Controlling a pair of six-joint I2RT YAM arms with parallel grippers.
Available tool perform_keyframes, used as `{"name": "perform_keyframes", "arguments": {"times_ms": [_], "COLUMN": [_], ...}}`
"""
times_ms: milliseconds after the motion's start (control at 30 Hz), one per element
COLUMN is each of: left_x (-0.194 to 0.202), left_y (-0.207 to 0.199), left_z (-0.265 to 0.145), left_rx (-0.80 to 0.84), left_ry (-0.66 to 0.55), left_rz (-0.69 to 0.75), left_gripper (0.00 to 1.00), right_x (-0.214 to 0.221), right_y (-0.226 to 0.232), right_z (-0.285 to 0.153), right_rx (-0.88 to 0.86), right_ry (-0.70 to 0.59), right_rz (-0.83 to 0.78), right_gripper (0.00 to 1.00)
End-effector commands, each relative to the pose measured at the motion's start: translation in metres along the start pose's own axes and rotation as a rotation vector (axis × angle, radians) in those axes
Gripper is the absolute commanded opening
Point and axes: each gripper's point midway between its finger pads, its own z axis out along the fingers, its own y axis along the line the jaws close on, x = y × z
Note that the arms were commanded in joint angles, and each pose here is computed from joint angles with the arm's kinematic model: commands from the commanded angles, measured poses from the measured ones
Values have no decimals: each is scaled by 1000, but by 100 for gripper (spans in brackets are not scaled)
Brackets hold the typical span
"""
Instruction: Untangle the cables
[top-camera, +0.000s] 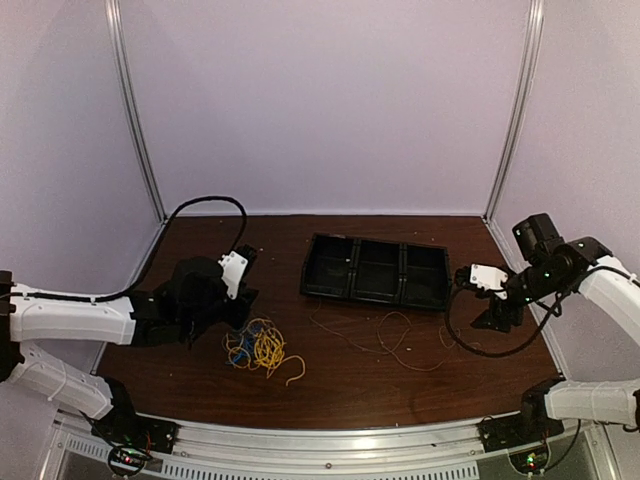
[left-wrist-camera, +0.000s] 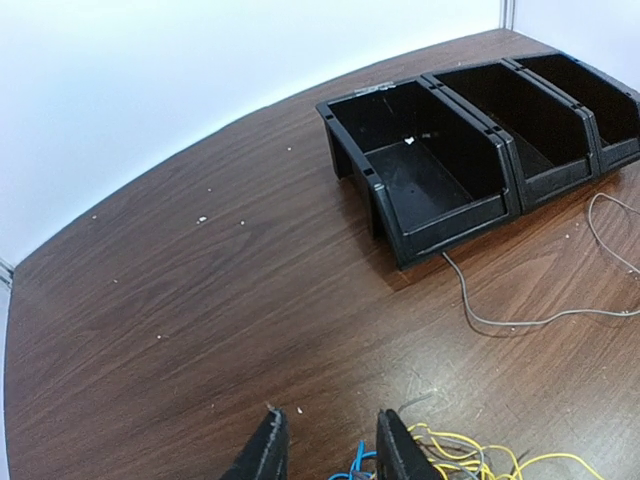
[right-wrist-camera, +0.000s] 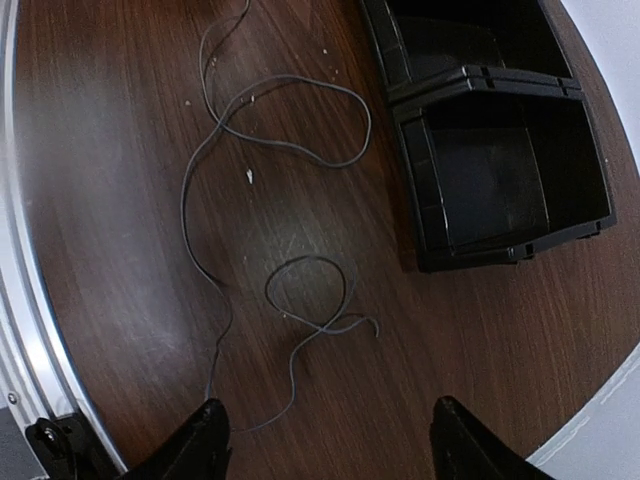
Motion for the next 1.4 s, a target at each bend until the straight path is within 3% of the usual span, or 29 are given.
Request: {"name": "perform_keyframes", "arguments": {"times_ms": [0, 267, 333, 500, 733, 933, 1367], "left_x": [-21, 0, 6, 16, -17, -29, -31], "left_y": [-1, 6, -2, -21, -39, 7, 4], "left_z": [-2, -1, -5, -17, -50, -51, -49], "left_rx": [13, -36, 11, 128, 316, 66, 80], "left_ry": [-41, 106, 138, 224, 120, 77, 60], "left_rz": [-32, -107, -133, -210, -305, -310, -339], "left_gripper": [36, 68, 76, 87, 90, 88, 85], "right_x": [-53, -124, -136, -143, -117, -108, -92], "right_y": [4, 34, 42, 56, 68, 76, 76], "right_z": [-18, 39, 59, 108, 140, 159, 180], "right_rx": [-104, -246, -267, -311, -344, -378, -351], "right_ry": [-159, -251, -246, -152, -57, -7, 61], "right_rz": [-33, -70, -63, -17, -14, 4, 38], "right_gripper": [73, 68, 67, 64, 66, 66, 62]}}
